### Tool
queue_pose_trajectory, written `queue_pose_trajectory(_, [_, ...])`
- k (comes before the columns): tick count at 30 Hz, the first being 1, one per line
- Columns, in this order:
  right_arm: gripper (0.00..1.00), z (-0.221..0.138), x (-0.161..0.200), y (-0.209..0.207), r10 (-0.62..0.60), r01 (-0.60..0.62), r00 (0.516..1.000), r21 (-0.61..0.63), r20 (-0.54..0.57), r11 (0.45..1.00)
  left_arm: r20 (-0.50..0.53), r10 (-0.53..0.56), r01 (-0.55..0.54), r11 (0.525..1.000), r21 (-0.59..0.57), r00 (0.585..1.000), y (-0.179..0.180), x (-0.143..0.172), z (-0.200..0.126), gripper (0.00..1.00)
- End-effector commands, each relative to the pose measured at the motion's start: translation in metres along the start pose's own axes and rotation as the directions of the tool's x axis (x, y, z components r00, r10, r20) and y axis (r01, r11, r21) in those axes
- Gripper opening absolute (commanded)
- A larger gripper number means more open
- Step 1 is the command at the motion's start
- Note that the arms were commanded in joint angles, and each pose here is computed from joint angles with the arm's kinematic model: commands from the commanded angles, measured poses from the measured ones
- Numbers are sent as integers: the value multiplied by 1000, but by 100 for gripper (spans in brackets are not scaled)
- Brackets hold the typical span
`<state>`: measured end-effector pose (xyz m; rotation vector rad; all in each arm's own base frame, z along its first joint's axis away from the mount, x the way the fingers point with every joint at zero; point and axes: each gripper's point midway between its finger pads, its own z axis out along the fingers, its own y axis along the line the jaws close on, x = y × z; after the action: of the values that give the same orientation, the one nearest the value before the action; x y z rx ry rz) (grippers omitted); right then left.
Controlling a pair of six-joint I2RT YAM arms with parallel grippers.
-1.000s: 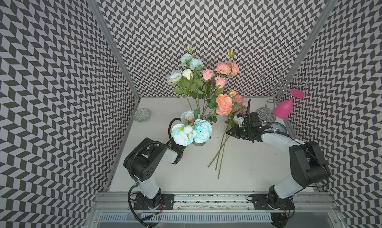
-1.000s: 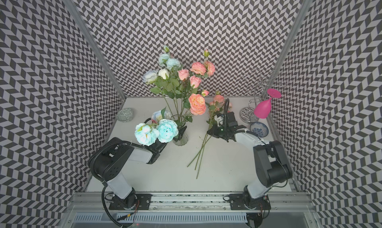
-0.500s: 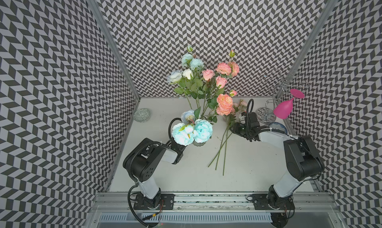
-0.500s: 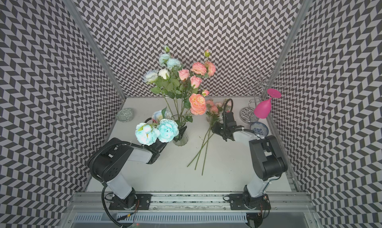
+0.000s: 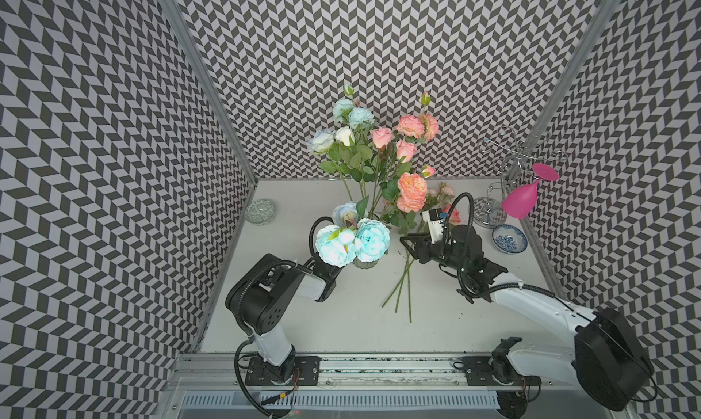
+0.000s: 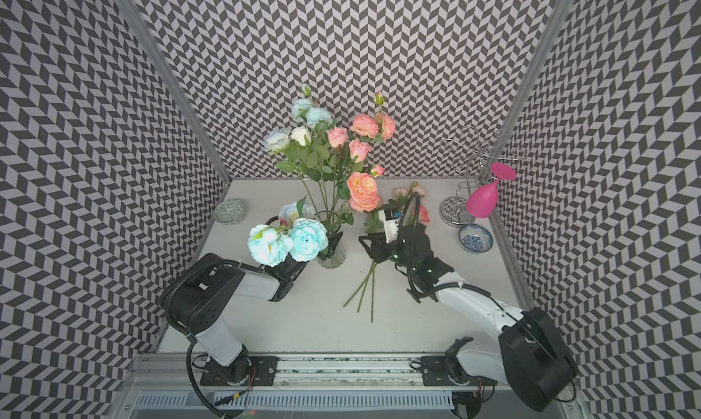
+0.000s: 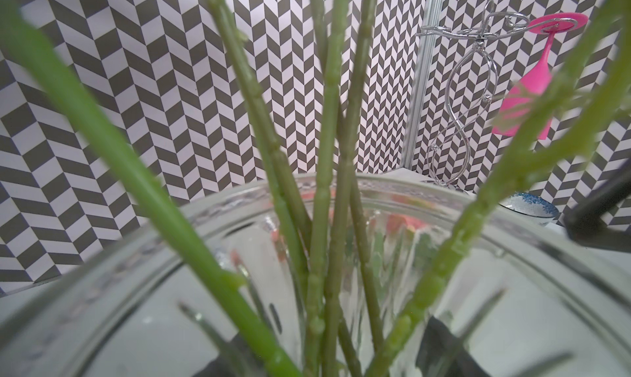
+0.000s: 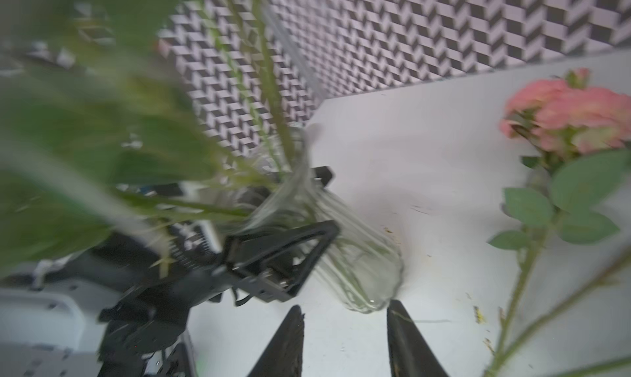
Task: Pick out pink flowers from the vase
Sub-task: Place the flower at the center of the board, then pick up the flower from the vase.
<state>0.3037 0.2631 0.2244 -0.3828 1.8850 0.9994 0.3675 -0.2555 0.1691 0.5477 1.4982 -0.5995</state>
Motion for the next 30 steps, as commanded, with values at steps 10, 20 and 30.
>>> queue_pose_trajectory(10, [59,9,-62,50,-155,174,964,-70,216,982,-161,-59,59,998,-3,985,-3,47,-7,0])
queue_pose_trajectory(20, [58,35,-74,56,-149,178,959,-100,242,979,-159,-54,54,999,-6,986,-2,46,-7,0])
queue_pose_trajectory(30, [42,69,-83,56,-139,170,960,-111,243,979,-160,-48,48,999,-9,986,-2,47,-8,0])
